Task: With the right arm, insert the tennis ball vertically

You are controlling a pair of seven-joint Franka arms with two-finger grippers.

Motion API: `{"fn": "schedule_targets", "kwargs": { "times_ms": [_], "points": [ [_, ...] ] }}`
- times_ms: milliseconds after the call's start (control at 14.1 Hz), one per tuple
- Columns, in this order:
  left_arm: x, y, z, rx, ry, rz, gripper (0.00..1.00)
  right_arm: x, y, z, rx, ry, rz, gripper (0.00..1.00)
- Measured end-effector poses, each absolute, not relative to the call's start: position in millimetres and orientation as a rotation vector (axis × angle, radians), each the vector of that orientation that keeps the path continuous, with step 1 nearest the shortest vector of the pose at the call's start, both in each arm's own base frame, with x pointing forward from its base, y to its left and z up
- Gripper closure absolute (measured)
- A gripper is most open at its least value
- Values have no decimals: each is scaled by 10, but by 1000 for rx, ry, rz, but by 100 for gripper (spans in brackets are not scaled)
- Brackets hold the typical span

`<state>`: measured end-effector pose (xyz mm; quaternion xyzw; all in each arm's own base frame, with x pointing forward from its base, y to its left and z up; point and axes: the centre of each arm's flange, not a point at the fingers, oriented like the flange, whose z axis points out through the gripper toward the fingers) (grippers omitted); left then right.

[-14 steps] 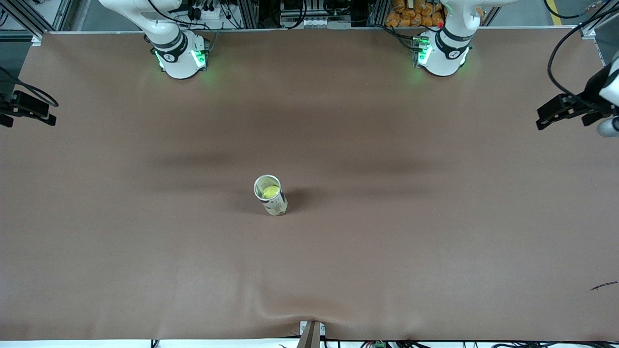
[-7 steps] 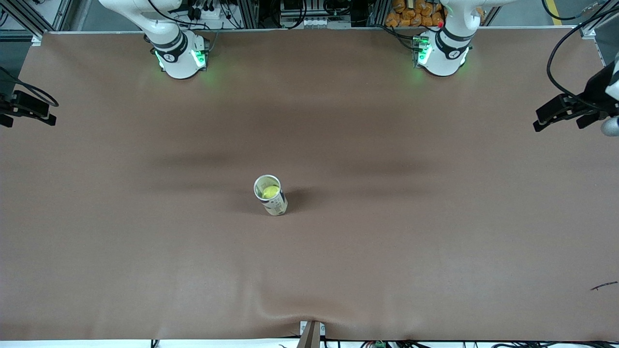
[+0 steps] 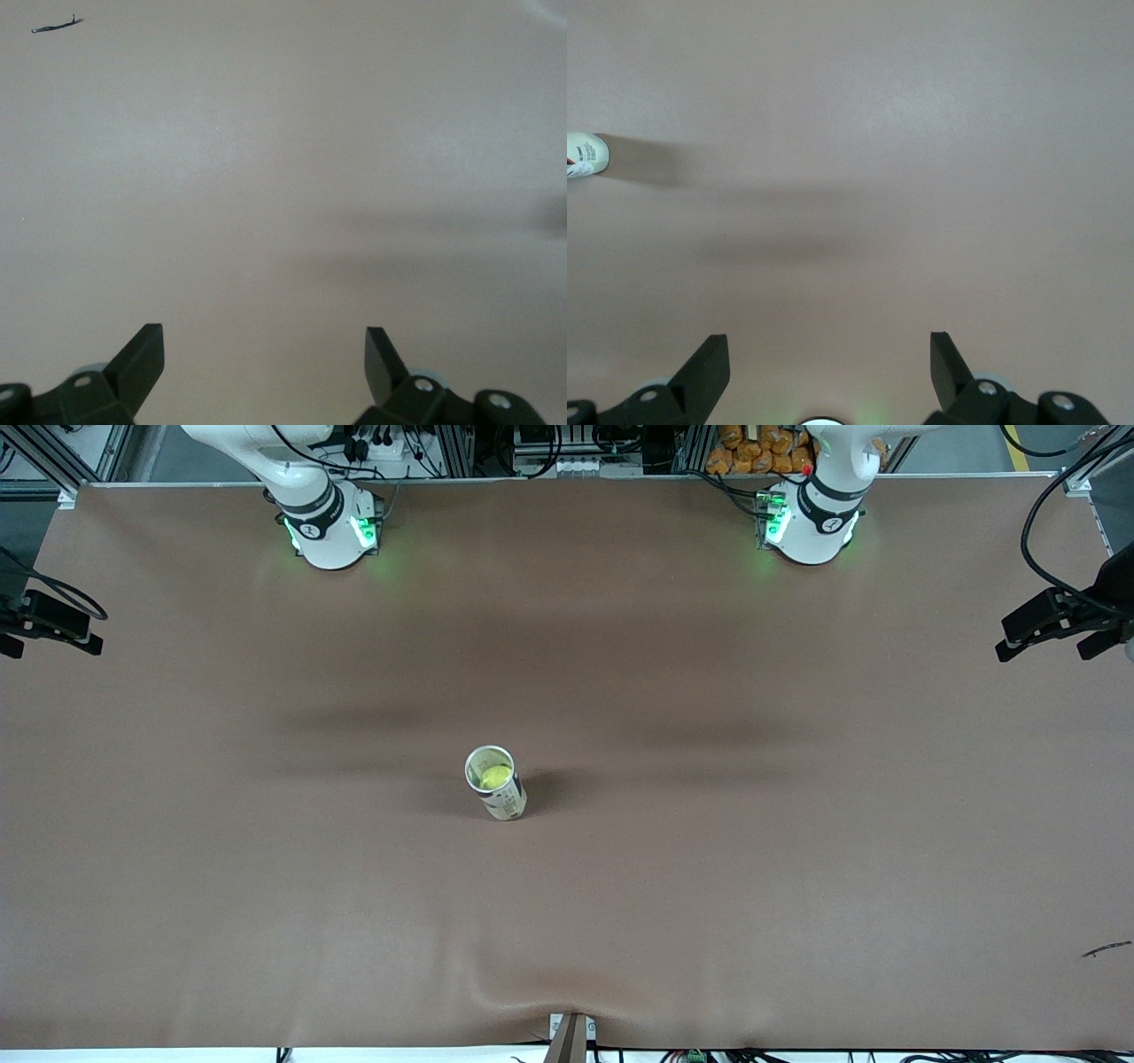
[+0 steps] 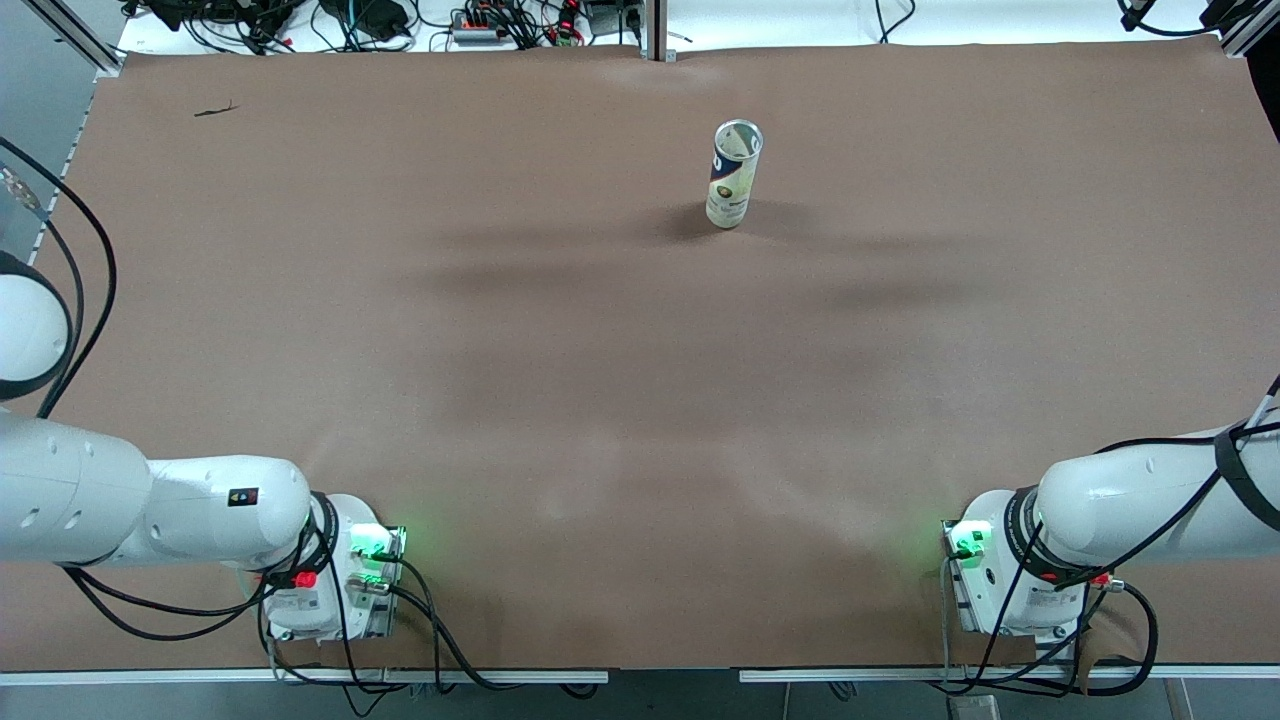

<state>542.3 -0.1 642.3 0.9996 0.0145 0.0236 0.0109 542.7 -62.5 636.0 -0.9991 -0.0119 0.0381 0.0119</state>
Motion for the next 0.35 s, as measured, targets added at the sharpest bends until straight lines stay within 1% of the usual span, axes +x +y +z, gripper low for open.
{"fn": "schedule_targets", "kwargs": {
  "times_ms": [354],
  "points": [
    [5409,-91,6410,3119,44,52,0,5426,-630,6360,-3115,-36,119,0]
  ]
}}
